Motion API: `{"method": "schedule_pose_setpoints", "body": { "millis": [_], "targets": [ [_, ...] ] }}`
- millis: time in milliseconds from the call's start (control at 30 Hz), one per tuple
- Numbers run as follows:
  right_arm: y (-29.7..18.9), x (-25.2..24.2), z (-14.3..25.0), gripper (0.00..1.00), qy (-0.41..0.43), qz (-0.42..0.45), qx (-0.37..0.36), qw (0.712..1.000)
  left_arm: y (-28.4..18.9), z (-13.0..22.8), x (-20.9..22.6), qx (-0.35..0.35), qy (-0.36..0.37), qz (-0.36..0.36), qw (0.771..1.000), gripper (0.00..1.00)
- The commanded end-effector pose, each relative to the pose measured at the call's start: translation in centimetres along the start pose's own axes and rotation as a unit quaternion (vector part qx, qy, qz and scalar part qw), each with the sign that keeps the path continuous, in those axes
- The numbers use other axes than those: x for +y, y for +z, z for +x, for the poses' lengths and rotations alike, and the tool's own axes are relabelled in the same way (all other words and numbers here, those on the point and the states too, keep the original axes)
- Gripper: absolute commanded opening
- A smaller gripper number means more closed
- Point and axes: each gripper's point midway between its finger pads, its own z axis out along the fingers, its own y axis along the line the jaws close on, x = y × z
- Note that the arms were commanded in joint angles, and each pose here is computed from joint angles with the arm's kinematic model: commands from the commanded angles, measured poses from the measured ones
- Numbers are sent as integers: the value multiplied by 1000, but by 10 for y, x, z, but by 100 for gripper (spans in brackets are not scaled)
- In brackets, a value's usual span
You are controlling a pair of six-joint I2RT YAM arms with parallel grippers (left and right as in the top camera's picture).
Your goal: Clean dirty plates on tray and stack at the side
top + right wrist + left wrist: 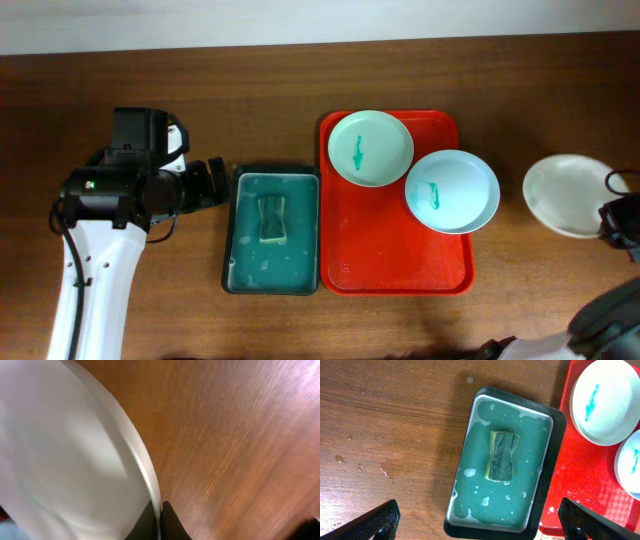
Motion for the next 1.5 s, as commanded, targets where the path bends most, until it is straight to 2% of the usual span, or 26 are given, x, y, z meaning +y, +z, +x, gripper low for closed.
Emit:
{"method": "schedule_pose_setpoints", "body": {
  "millis": [0, 33, 67, 100, 133, 200, 267, 333, 400, 467, 533, 633, 733, 767, 800, 867, 1033, 1067, 1167, 1267, 1367, 1433, 1467],
  "targets": [
    [43, -5, 10, 4, -25, 31, 65, 997, -2, -1, 3, -4, 5, -4, 1000, 99],
    [50, -5, 13, 4, -40, 36, 78, 996, -2, -1, 3, -4, 5, -4, 1000, 100],
    [53, -5, 16, 15, -46, 39, 86, 994, -2, -1, 3, -4, 5, -4, 1000, 100],
    [52, -5, 19, 36, -47, 38, 89, 994, -2, -1, 3, -4, 5, -4, 1000, 100],
    [46, -3, 22, 43, -47, 32, 90, 994, -2, -1, 3, -4, 5, -4, 1000, 99],
    [27, 5, 24, 45, -62, 5, 76, 995, -2, -1, 3, -4, 5, -4, 1000, 100],
    [-11, 35, 32, 47, -114, -72, 37, 990, -2, -1, 3, -4, 5, -4, 1000, 100],
    [-44, 61, 48, 48, -187, -123, 0, 975, -2, -1, 3, -4, 5, -4, 1000, 100],
    [-68, 94, 79, 50, -311, -125, -46, 941, -2, -1, 3, -4, 5, -4, 1000, 99],
    [-59, 108, 89, 50, -366, -74, -70, 925, -2, -1, 3, -4, 5, -4, 1000, 100],
    [-27, 132, 100, 50, -424, -31, -91, 900, -2, -1, 3, -4, 5, -4, 1000, 100],
    [15, 145, 110, 53, -478, -2, -78, 875, -2, -1, 3, -4, 5, -4, 1000, 100],
    [59, 140, 115, 53, -489, 29, -29, 871, -2, -1, 3, -4, 5, -4, 1000, 100],
    [74, 134, 117, 43, -489, 42, -7, 871, -2, -1, 3, -4, 5, -4, 1000, 99],
    [80, 129, 119, 26, -488, 51, 7, 871, -2, -1, 3, -4, 5, -4, 1000, 99],
    [77, 125, 128, 4, -487, 46, 28, 872, -2, -1, 3, -4, 5, -4, 1000, 99],
    [25, 121, 142, 4, -482, 20, 23, 876, -2, -1, 3, -4, 5, -4, 1000, 100],
    [8, 116, 151, 4, -465, 9, 30, 885, -2, -1, 3, -4, 5, -4, 1000, 100],
    [-12, 104, 178, 4, -462, -22, 71, 884, -2, -1, 3, -4, 5, -4, 1000, 100],
    [2, 85, 206, 4, -469, -6, 116, 875, -2, -1, 3, -4, 5, -4, 1000, 100],
    [54, 79, 256, 4, -476, -36, 148, 866, -2, -1, 3, -4, 5, -4, 1000, 99],
    [80, 81, 279, 4, -495, -55, 136, 857, -2, -1, 3, -4, 5, -4, 1000, 100],
    [85, 81, 278, 4, -491, -38, 114, 863, -2, -1, 3, -4, 5, -4, 1000, 100]
  ]
}}
